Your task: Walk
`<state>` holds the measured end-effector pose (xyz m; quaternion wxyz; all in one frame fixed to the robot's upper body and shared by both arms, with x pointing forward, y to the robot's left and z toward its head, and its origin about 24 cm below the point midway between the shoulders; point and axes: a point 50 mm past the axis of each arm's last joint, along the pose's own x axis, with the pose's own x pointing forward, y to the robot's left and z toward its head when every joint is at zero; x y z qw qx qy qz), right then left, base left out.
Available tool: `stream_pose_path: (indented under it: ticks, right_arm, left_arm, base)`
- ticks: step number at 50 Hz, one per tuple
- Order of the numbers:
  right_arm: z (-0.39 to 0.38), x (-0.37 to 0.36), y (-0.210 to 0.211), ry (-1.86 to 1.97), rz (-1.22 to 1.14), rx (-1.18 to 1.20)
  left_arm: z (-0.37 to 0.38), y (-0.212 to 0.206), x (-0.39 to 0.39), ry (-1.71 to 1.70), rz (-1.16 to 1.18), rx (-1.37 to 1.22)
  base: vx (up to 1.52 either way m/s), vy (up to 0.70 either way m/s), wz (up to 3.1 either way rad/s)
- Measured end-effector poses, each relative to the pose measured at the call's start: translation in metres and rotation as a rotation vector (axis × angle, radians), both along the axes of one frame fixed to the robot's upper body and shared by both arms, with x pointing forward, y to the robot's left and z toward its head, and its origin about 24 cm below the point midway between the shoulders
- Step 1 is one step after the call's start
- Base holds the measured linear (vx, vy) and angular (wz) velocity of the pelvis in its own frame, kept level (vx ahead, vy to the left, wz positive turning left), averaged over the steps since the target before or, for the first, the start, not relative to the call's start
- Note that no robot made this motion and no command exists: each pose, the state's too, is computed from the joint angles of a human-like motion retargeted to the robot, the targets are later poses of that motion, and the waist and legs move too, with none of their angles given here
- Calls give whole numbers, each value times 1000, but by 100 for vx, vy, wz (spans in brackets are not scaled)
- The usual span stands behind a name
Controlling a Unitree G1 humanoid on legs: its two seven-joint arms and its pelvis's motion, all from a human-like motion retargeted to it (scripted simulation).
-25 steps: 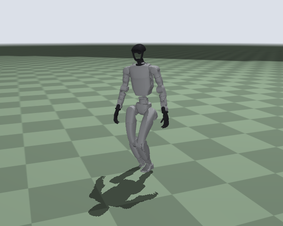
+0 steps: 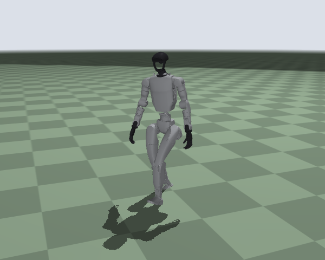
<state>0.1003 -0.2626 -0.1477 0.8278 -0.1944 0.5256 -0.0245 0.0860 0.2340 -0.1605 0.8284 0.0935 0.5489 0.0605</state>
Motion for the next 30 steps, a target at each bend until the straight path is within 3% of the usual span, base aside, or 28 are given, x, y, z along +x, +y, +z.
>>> stream_pose_path:
  ticks: [30]
  right_arm:
    - [9, 20, -1, -62, 23, 25]
  left_arm:
    - [7, 10, 6, -43, -12, 12]
  base:
    - [31, 8, 17]
